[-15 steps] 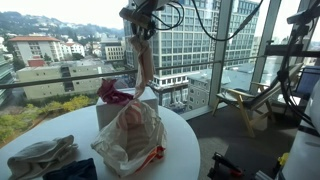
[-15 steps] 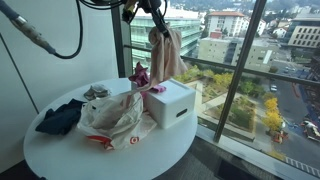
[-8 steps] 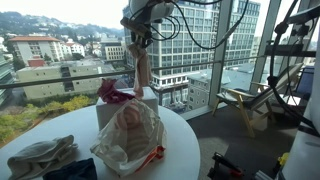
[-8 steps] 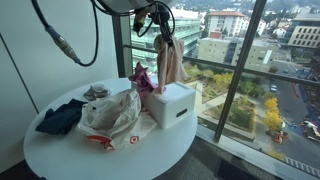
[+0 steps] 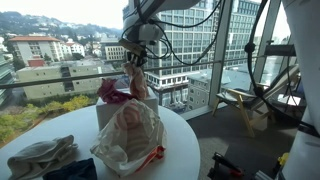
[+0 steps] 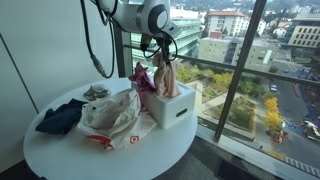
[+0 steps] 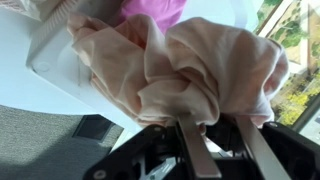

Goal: Put the t-shirts on top of the white storage container.

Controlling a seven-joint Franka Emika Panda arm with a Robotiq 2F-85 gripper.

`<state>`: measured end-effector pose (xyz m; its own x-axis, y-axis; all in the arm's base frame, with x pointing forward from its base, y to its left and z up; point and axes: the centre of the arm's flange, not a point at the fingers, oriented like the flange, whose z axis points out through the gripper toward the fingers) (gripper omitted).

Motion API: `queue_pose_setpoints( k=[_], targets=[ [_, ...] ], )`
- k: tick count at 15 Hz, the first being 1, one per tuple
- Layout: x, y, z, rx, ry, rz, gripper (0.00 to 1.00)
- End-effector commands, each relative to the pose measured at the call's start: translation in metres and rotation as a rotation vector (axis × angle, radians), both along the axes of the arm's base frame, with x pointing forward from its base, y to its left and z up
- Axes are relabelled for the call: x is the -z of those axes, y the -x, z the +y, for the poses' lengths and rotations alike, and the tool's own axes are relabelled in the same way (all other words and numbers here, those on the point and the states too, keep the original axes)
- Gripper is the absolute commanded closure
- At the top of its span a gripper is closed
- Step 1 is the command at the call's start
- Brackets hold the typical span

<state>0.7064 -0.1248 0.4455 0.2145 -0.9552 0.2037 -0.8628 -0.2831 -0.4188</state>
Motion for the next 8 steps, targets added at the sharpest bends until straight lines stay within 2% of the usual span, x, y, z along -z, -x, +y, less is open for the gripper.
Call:
queue_pose_setpoints(
  k=[1,3,4,5,6,8],
  targets=[
    [0.018,-0.033,-0.009,-0.017,-0.033,0.048,0.95],
    [0.03,-0.04,-0.01,-0.023,-0.045,0.086,0.95],
    [0.032,-0.042,-0.01,-0.027,-0.059,0.095,0.9],
    [0.034,-0.042,-0.009,-0.029,-0.074,0.106,0.57],
    [0.034,-0.042,-0.008,-0.028,-0.085,0.115,0.57],
    [0.029,-0.036,-0.005,-0.014,-0.113,0.137,0.43]
  ],
)
